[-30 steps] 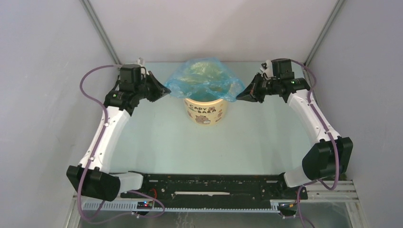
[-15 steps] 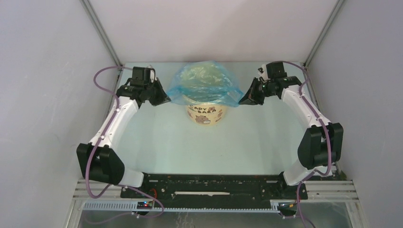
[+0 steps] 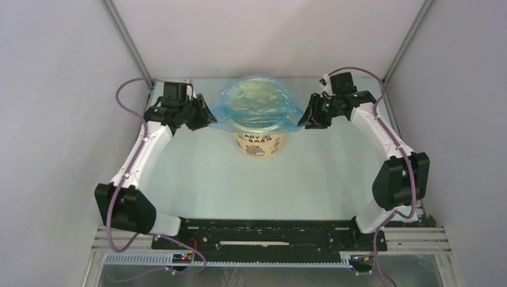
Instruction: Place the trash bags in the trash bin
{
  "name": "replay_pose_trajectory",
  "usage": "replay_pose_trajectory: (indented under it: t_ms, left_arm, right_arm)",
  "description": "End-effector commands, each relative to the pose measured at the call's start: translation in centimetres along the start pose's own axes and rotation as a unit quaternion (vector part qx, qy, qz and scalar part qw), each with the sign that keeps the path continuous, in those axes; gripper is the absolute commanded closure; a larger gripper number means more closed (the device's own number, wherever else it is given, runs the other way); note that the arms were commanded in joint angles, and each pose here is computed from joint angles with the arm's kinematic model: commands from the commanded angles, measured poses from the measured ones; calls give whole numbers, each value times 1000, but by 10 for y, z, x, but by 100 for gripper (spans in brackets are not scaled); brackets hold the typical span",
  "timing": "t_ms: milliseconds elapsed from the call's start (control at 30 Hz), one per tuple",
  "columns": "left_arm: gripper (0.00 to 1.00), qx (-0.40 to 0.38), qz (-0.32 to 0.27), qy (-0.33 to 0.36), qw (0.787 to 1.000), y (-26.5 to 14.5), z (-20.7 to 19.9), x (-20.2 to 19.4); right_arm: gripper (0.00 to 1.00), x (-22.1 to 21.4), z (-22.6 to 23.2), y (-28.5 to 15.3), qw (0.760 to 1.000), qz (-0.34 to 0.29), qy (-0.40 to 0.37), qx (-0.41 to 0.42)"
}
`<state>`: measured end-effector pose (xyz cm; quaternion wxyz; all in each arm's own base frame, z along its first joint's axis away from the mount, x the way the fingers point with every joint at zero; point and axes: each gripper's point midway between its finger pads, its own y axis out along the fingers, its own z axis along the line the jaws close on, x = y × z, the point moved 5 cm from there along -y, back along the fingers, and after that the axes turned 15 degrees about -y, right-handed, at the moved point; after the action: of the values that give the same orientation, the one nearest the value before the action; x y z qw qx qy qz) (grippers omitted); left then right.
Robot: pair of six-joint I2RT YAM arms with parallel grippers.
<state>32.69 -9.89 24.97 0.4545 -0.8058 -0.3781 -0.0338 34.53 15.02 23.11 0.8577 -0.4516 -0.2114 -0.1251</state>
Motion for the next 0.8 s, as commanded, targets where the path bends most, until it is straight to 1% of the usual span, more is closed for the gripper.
replay_pose_trajectory:
  t_ms: [0, 67, 167, 233, 267, 300, 333, 400, 467, 500, 533, 567, 600, 667, 700, 767]
  left_arm:
    - [51, -49, -52, 37, 997, -44, -11, 4]
    - [45, -55, -59, 45, 996, -56, -10, 0]
    - [37, -65, -81, 55, 993, -76, -12, 0]
    - [33, -73, -97, 56, 991, -89, -15, 1]
    - [25, -74, -106, 53, 990, -92, -16, 2]
    - [20, -78, -115, 51, 989, -96, -17, 4]
    - [16, -83, -125, 50, 987, -98, -20, 6]
    - [11, -91, -142, 49, 984, -100, -24, 12]
    - [9, -96, -135, 49, 985, -98, -31, 17]
    - [9, -98, -127, 47, 986, -96, -34, 18]
    - [10, -102, -118, 43, 987, -93, -38, 19]
    - [11, -107, -109, 39, 987, -90, -41, 19]
    - [13, -113, -102, 37, 988, -87, -44, 19]
    - [18, -123, -94, 37, 987, -84, -48, 19]
    - [20, -125, -91, 35, 987, -84, -49, 20]
    - [20, -132, -89, 33, 987, -85, -53, 20]
  right_arm:
    - [46, -8, 15, -40, 991, -46, -120, -45]
    - [37, -11, 21, -61, 986, -74, -137, -62]
    - [29, -11, 37, -92, 980, -117, -148, -66]
    - [23, -6, 52, -107, 971, -155, -173, -57]
    - [22, -3, 60, -111, 964, -172, -196, -49]
    - [20, 0, 67, -112, 955, -188, -223, -49]
    - [16, 3, 72, -109, 946, -198, -250, -58]
    - [13, 12, 78, -105, 929, -209, -290, -97]
    - [14, 21, 88, -108, 922, -210, -305, -112]
    - [15, 22, 94, -105, 919, -209, -320, -95]
    - [16, 21, 104, -98, 910, -209, -353, -68]
    - [17, 20, 115, -91, 893, -214, -392, -46]
    - [18, 19, 125, -82, 871, -218, -437, -42]
    - [19, 24, 139, -60, 837, -216, -499, -60]
    - [21, 28, 144, -51, 829, -207, -516, -66]
    - [26, 36, 153, -37, 820, -188, -536, -68]
